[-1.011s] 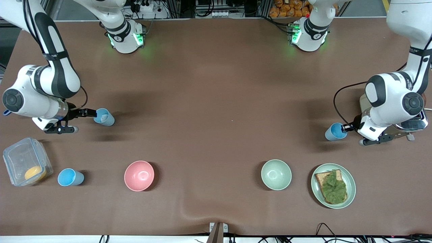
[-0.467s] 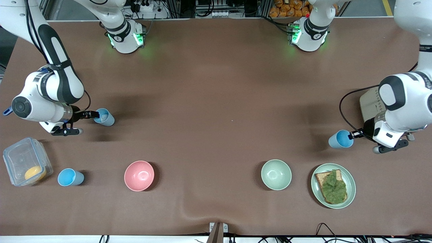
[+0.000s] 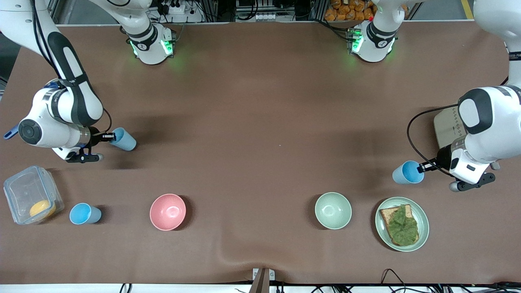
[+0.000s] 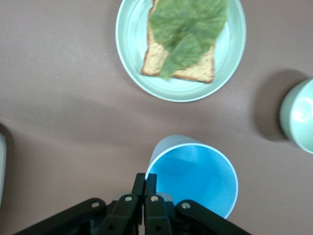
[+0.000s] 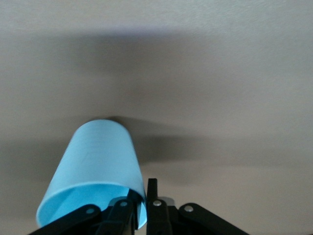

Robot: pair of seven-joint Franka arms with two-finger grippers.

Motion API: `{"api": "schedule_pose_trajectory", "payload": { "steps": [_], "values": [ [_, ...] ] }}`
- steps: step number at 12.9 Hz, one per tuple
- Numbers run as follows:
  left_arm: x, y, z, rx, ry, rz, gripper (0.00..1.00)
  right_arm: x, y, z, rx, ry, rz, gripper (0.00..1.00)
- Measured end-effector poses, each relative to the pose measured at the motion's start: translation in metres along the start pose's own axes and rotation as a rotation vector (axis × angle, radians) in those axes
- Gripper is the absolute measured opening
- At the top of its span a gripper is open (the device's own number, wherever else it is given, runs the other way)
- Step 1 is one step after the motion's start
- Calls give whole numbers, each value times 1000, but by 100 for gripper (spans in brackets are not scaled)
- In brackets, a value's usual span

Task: Stack blue cups with both arms
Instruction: 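Close the right gripper on its cup while the left gripper closes on its cup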

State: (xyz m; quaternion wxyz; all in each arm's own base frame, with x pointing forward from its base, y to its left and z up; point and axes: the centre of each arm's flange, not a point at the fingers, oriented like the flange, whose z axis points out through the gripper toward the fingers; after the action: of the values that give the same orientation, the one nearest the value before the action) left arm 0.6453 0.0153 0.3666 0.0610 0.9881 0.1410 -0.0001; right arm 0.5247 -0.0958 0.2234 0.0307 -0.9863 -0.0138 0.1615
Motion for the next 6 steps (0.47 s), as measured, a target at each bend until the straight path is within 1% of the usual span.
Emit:
{"api": "schedule_pose_trajectory", "payload": {
  "steps": [2, 4, 5, 6],
  "values": [
    [0, 8, -5, 0, 1, 2, 2, 0, -2, -2, 3, -8, 1, 7],
    [-2, 14, -2, 0, -6, 12, 2, 0, -3, -3, 23, -19, 15, 7],
    [-3, 16, -1, 0, -9, 16, 2, 1, -4, -6, 34, -20, 20, 4],
    [-4, 18, -1, -1, -11, 19, 2, 3, -9, -10, 40, -22, 23, 4]
  ]
}}
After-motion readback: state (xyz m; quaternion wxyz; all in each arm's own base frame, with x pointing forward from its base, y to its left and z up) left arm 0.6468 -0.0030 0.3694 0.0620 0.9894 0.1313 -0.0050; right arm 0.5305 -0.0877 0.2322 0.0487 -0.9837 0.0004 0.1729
